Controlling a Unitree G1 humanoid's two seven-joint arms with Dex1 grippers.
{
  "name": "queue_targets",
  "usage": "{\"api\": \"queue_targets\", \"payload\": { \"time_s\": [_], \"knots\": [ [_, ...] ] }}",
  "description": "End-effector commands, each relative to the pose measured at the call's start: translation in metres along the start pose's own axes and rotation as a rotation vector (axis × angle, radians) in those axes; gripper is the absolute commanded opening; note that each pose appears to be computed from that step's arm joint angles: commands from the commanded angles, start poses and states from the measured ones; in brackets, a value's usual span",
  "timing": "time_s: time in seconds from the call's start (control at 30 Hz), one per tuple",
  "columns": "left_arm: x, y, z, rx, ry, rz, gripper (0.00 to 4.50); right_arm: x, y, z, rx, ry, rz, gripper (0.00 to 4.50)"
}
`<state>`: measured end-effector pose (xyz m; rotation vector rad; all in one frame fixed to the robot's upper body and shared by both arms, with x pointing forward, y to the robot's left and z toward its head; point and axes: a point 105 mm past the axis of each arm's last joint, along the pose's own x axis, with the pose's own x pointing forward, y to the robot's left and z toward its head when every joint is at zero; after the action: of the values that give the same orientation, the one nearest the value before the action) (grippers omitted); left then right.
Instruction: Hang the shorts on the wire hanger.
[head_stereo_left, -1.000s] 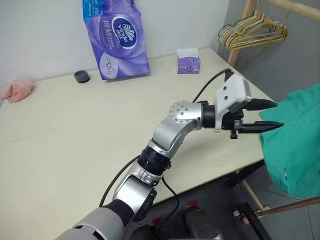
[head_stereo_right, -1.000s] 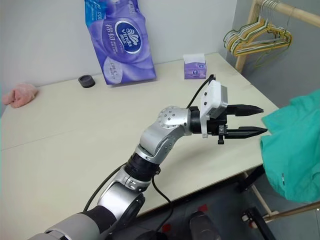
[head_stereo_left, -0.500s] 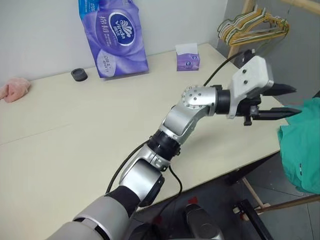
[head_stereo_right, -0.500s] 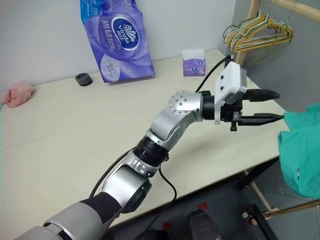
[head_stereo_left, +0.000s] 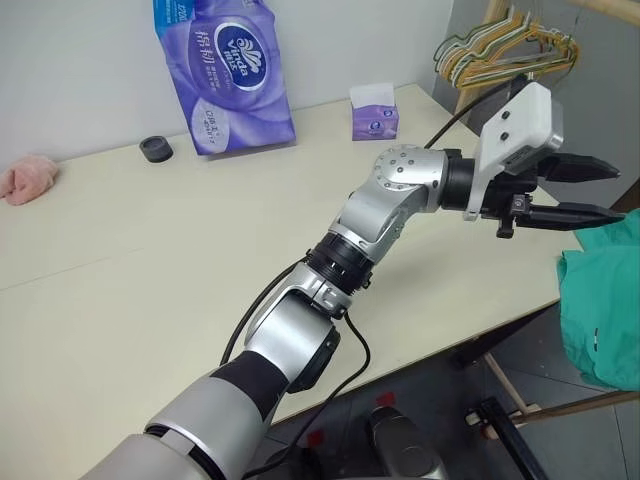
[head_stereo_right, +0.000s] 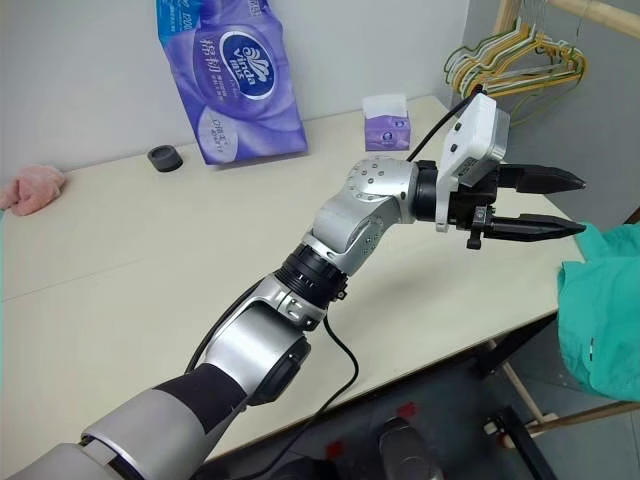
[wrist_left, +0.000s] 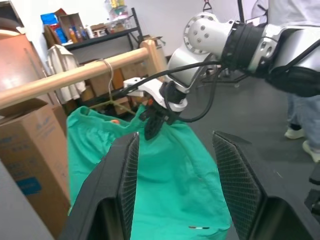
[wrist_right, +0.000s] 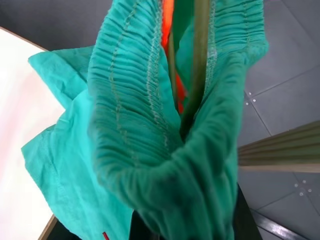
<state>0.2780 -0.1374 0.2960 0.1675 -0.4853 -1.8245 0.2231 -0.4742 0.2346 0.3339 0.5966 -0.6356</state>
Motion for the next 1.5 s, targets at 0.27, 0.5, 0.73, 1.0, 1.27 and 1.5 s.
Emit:
{"api": "queue_targets", "payload": {
  "time_s": [0.27, 0.5, 0.73, 1.0, 1.27, 1.5],
  "knots": [
    [0.03, -0.01, 0.04, -0.037, -0.148, -0.086, 2.45, -0.004, 0.004, 0.009, -0.03, -0.036, 0.01, 0.0],
    [0.03, -0.01, 0.04, -0.032, -0.141, -0.087, 2.48, -0.003, 0.004, 0.01, -0.05, -0.048, 0.006, 0.73],
    [0.03, -0.009, 0.039, -0.026, -0.133, -0.087, 2.48, -0.01, 0.01, 0.016, -0.059, -0.079, 0.012, 3.06],
    [0.025, -0.009, 0.034, -0.009, -0.104, -0.075, 2.48, -0.043, 0.012, 0.047, -0.107, -0.296, -0.134, 4.47],
    [0.008, 0.0, 0.016, -0.027, -0.04, -0.003, 2.48, -0.076, 0.064, 0.054, -0.303, -0.667, -0.172, 4.47],
    [-0.042, 0.013, -0.026, -0.008, 0.134, 0.224, 2.48, -0.096, 0.17, -0.001, -0.615, -0.956, 0.098, 4.47]
  ]
}}
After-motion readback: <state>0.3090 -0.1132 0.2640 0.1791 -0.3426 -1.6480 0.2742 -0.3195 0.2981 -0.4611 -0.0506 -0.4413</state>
